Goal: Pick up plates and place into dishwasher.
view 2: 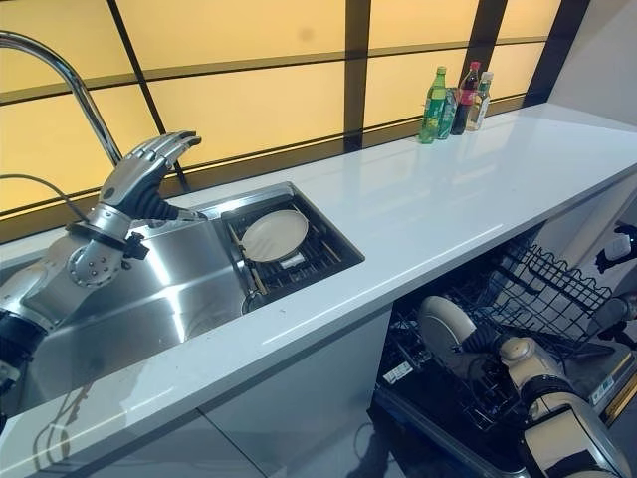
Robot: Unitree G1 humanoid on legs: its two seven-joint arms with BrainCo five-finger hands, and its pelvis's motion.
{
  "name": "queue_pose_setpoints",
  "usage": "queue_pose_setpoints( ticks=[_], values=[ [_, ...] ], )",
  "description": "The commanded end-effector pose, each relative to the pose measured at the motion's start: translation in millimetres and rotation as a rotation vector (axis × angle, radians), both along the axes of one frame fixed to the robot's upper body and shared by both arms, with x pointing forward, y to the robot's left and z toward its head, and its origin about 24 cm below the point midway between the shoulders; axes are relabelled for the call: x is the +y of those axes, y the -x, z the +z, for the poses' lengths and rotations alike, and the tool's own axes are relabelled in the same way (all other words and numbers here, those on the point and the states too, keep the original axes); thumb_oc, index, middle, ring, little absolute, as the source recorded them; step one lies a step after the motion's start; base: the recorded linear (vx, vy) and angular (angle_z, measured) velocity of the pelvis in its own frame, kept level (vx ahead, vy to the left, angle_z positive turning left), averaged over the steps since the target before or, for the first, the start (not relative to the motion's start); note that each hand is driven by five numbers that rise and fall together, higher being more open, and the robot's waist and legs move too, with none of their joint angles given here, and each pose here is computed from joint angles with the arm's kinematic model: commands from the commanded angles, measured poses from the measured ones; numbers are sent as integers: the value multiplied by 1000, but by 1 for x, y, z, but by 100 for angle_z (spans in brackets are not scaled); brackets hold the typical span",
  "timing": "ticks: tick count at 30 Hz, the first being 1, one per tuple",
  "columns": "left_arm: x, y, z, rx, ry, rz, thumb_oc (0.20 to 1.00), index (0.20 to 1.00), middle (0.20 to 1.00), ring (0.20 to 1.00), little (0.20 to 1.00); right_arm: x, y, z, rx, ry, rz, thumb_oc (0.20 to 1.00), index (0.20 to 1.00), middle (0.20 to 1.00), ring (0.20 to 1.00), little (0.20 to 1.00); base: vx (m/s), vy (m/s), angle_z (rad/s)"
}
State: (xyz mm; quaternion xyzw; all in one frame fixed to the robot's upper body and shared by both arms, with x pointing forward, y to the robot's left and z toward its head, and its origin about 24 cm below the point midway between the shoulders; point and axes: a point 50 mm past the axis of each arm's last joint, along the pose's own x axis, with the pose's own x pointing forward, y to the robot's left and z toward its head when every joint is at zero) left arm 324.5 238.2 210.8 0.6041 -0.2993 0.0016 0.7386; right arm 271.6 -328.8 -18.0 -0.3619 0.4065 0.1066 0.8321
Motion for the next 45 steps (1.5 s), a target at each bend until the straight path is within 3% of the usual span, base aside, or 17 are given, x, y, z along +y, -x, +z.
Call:
queue_pose_setpoints(
  ticks=[1,2,3,12,17,25,35,40,45],
  values=[
    [-13,-6,57,-156,33,-36,1000,1000,1000,1000,1000,11,-9,-1,70,4,31,200,200,200,200,200,2,4,4],
    [-14,-5,56,-154,27,-36,1000,1000,1000,1000,1000,9,-7,-3,74,7,21,369,369,369,369,369,18,9,4],
    [-14,-5,54,-145,13,-34,1000,1000,1000,1000,1000,7,-2,-6,71,25,3,1000,1000,1000,1000,1000,35,15,3],
    [1,-4,42,-100,-13,21,1000,1000,1000,1000,1000,-3,-12,16,-159,124,-3,1000,1000,1000,1000,1000,19,7,1],
    [15,-3,29,-75,-42,90,1000,1000,1000,1000,1000,-11,-24,58,-359,205,-25,1000,1000,1000,1000,1000,2,23,-5],
    [39,4,17,-32,-35,197,1000,1000,1000,1000,1000,-9,-13,115,-727,268,-31,1000,1000,1000,1000,1000,21,36,-8],
    [68,6,-3,39,103,326,1000,1000,1000,1000,1000,29,10,190,-1343,226,115,1000,1000,1000,1000,1000,7,49,-13],
    [71,2,-12,47,206,353,1000,1000,1000,1000,1000,42,12,199,-1379,203,203,1000,1000,1000,1000,1000,-14,50,-13],
    [65,-7,-14,41,183,387,1000,1000,1000,1000,1000,58,8,211,-1446,201,269,1000,1000,1000,1000,1000,-84,9,-9]
  ],
)
